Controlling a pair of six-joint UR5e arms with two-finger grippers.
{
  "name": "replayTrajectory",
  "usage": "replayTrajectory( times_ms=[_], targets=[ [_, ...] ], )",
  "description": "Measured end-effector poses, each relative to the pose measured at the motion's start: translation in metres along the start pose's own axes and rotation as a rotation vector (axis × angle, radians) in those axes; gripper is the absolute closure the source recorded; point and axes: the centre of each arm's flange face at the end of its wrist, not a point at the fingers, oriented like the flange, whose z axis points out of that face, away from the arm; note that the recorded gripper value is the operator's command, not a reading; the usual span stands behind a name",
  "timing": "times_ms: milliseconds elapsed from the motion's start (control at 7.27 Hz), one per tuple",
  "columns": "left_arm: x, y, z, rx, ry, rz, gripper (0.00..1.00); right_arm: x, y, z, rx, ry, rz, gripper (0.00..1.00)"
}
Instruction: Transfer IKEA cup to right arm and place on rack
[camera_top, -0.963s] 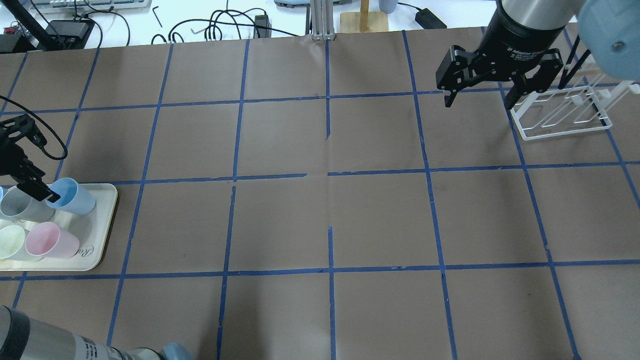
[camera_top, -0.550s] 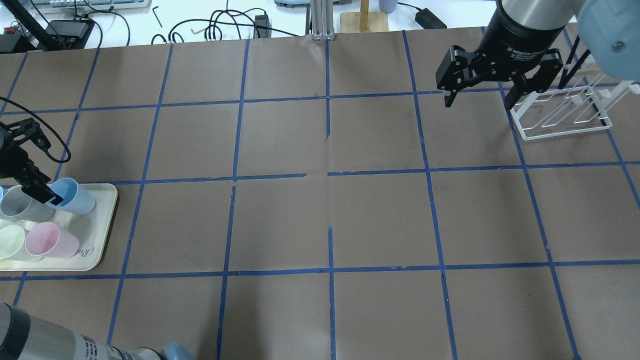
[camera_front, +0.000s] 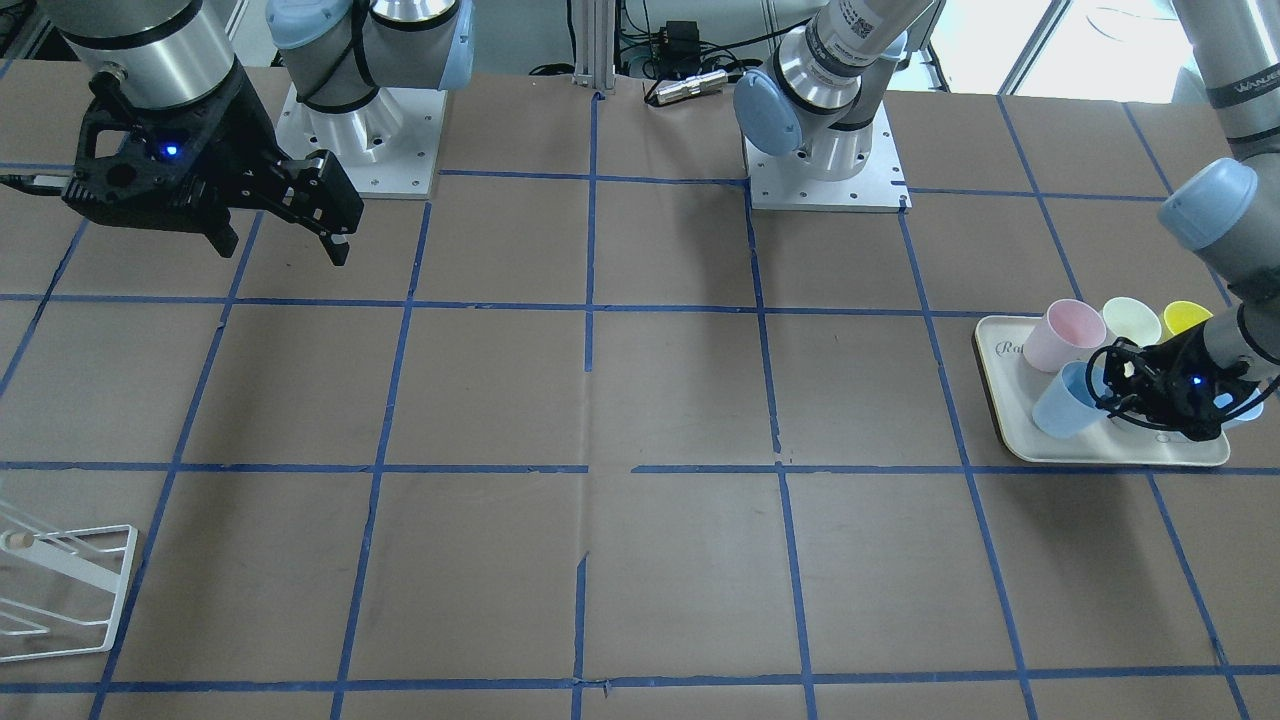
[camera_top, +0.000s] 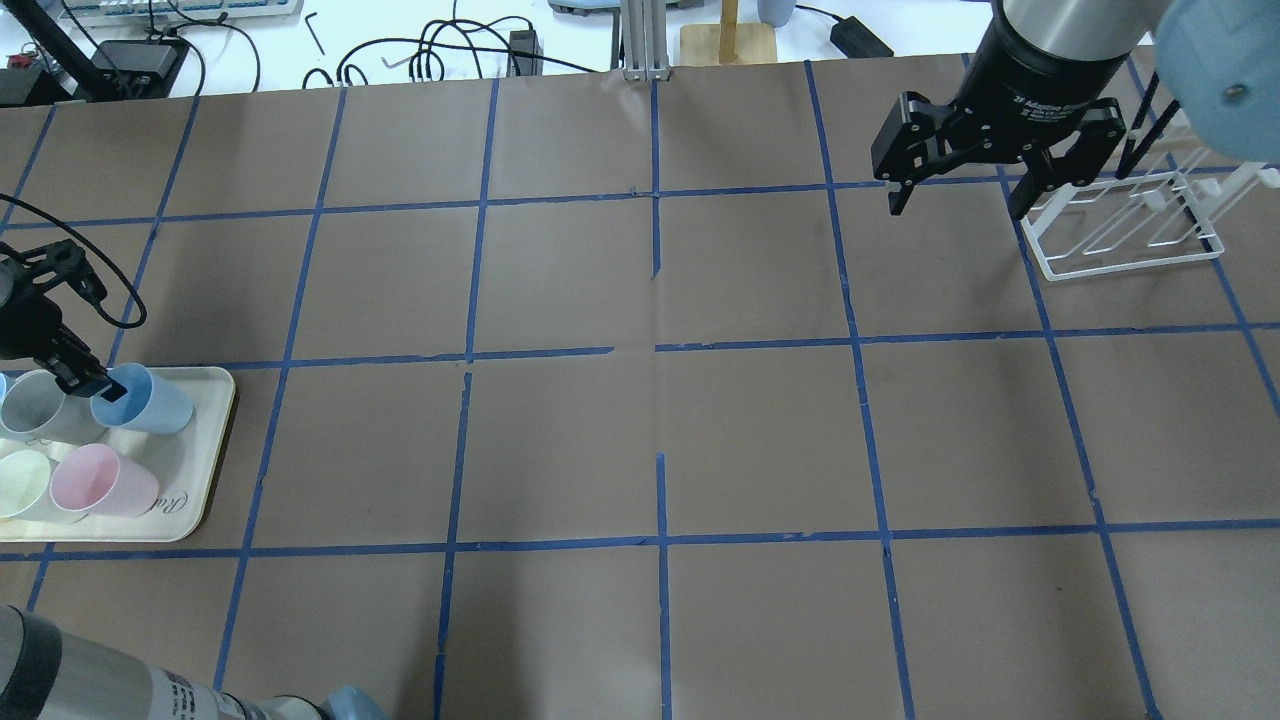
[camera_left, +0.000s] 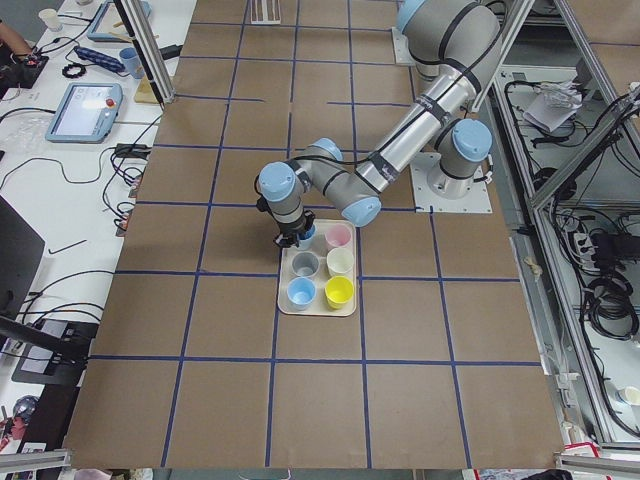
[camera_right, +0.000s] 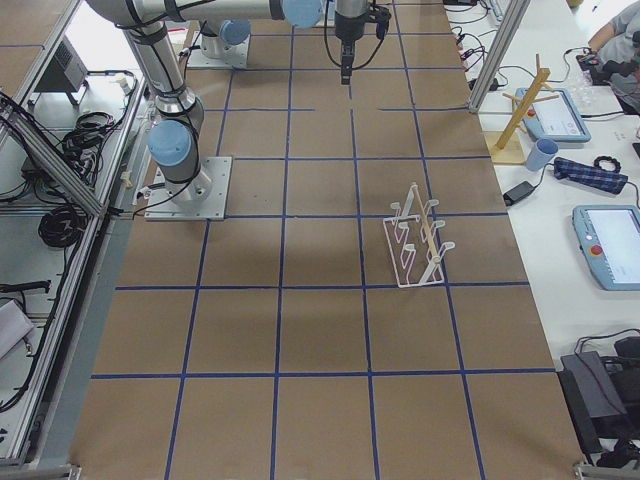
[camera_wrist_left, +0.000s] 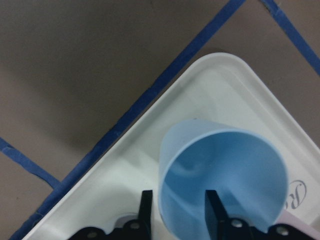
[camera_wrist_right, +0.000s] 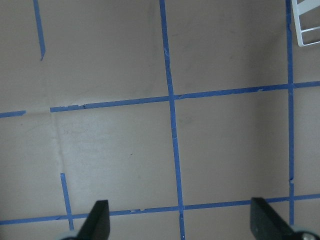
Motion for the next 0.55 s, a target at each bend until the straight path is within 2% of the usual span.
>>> replayTrajectory(
  times_ms=[275, 412, 550],
  targets=[
    [0.008, -0.013, -0.018, 0.015, 0.004, -0.029, 1.00, 0.000, 0.000, 0.000, -0.001, 0.000, 0.000, 0.00],
    [0.018, -0.031, -0.032, 0.039, 0.005, -0.076, 1.00, 0.000, 0.000, 0.001, -0.001, 0.001, -0.002, 0.00],
    [0.032, -0.052, -0.045, 0.081, 0.039, -0.163, 1.00, 0.000, 0.000, 0.001, -0.002, 0.000, -0.007, 0.00]
  ],
)
